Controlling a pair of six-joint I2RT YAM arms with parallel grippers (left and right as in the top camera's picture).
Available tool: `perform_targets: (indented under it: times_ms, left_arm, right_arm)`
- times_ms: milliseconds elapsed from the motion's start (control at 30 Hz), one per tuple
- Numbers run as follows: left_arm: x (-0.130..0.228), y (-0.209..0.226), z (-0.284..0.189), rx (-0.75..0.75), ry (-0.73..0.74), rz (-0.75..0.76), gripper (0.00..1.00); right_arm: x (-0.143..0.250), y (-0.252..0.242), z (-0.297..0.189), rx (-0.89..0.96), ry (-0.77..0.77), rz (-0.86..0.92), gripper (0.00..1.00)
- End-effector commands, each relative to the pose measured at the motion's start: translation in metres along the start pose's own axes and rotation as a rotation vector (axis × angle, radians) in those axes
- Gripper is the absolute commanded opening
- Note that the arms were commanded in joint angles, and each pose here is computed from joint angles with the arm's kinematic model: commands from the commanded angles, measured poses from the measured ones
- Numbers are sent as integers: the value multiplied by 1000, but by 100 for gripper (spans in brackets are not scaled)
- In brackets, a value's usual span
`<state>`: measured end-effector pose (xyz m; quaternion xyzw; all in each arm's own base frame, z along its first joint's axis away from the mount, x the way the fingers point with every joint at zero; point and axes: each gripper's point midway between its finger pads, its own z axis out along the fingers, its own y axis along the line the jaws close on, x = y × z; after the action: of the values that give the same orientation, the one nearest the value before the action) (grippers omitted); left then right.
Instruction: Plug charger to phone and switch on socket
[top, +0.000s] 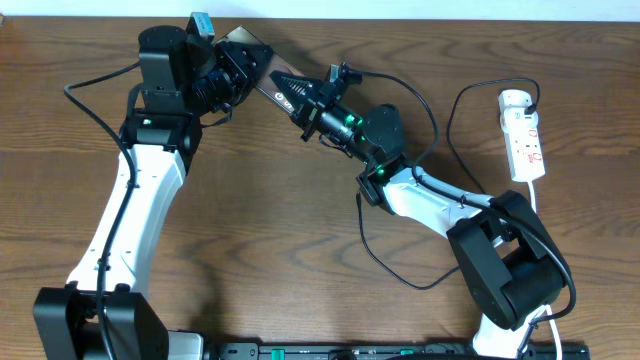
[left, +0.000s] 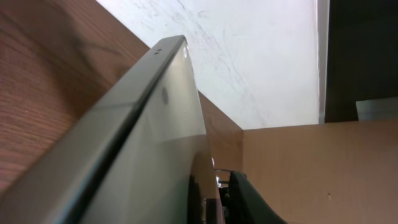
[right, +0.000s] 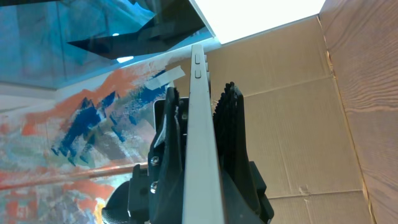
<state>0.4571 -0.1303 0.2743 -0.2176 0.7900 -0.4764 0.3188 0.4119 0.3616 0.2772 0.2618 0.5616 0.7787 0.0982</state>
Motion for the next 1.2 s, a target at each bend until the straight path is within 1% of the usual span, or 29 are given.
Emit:
perform_targets:
  times_ms: [0,100,400,467,500,633,800,867,967,1167]
  left_arm:
    - [0,-2,2,15,8,34,23]
    - [-1,-4,2,23,3,41,19]
    - [-3,-7,2,33,-6,52,19]
    - [-4,-7,2,29,-11,60,26]
    - [-4,-6,2,28,-13,61,28]
    - [-4,-7,2,29,-12,60,27]
    - [-4,-6,2,28,-12,60,26]
    - [-5,-6,2,25,-15,60,22]
    - [-6,-5,2,22,-21,60,18]
    - [-6,-5,2,21,-21,60,19]
  right_arm:
    - [14,6,4,-16,34,-6,2]
    - [14,6,4,-16,34,-8,2]
    - [17,5,5,-13,43,-7,2]
    - [20,3,6,-11,49,-6,2]
    - [22,2,7,-10,53,-4,2]
    - [28,0,8,-6,64,-6,2]
    - [29,0,8,-6,66,-8,2]
    - [30,-1,9,-6,68,-8,2]
    - [31,-1,9,-4,72,-8,2]
    - [32,-1,9,-3,76,-8,2]
